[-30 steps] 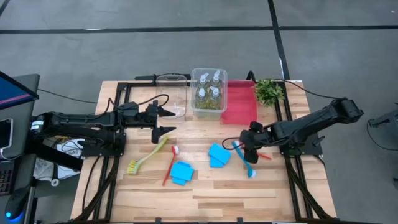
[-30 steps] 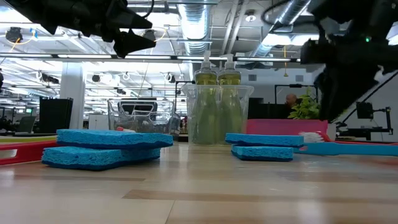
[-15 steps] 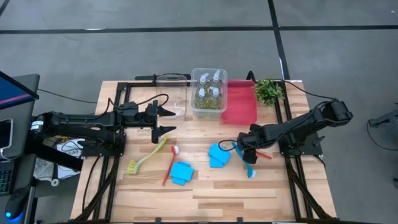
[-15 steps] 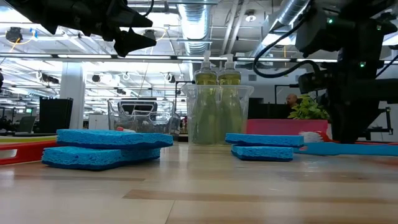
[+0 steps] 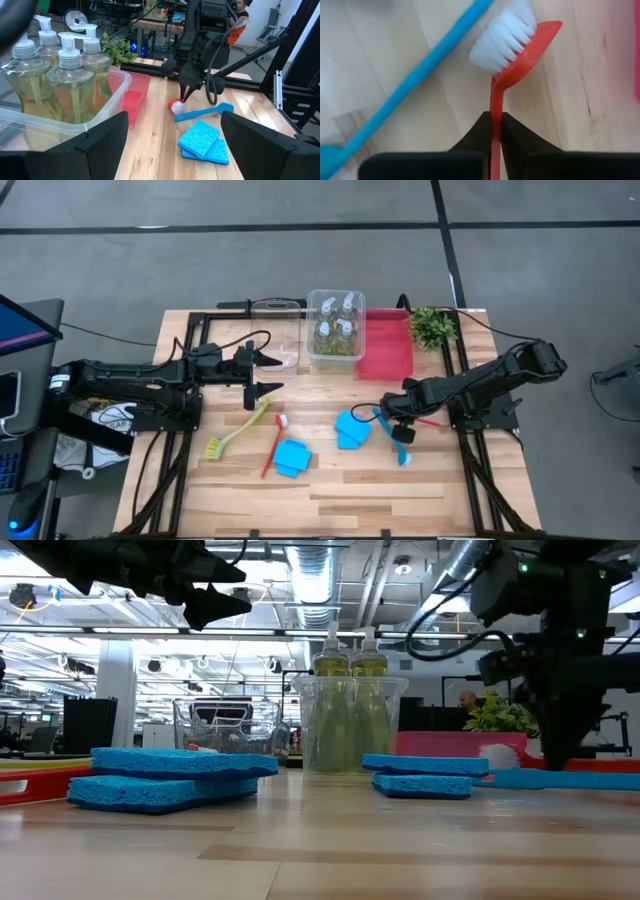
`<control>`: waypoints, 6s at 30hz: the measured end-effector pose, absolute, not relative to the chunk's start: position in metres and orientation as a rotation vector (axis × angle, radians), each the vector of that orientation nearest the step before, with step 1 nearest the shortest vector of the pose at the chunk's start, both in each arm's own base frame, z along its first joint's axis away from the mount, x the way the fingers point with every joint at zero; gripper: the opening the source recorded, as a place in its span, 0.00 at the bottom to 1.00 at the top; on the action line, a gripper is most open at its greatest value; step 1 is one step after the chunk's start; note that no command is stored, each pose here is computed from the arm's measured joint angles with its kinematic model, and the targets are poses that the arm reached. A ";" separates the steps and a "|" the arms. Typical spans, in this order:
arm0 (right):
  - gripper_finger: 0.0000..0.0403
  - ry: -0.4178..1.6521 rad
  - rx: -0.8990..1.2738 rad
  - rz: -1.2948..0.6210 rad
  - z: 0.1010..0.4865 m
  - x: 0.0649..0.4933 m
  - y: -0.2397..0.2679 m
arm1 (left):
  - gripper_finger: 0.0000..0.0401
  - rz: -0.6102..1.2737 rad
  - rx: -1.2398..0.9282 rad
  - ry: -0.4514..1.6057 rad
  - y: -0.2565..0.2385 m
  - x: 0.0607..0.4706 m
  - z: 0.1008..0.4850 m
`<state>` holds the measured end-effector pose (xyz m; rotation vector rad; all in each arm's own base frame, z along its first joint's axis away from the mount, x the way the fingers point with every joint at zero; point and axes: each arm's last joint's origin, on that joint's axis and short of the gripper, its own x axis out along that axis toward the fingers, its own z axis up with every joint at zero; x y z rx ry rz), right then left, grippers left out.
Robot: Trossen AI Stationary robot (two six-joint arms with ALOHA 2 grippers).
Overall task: Pick & Place Kitchen Sink Supplies
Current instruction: Put the red dish brush into the pink bin, then put the blue dish brush into the pink bin
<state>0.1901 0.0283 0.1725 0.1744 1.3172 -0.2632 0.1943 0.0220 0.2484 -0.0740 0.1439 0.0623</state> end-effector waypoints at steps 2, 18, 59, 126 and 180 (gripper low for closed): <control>0.06 1.300 0.178 -0.261 0.177 0.193 0.029 | 0.80 0.062 -0.074 0.144 0.022 0.194 0.248; 0.06 1.299 0.016 -0.325 0.243 0.206 0.018 | 0.80 0.062 -0.074 0.144 0.022 0.194 0.248; 0.04 0.875 0.418 -0.963 0.311 0.214 -0.131 | 0.80 0.064 -0.104 0.143 0.022 0.194 0.248; 0.19 1.045 0.577 -0.324 0.228 0.182 0.086 | 0.80 -0.145 -0.162 0.247 0.017 0.207 0.231; 0.10 1.272 0.427 -0.323 0.170 0.207 0.096 | 0.80 -0.144 -0.167 0.256 0.017 0.208 0.229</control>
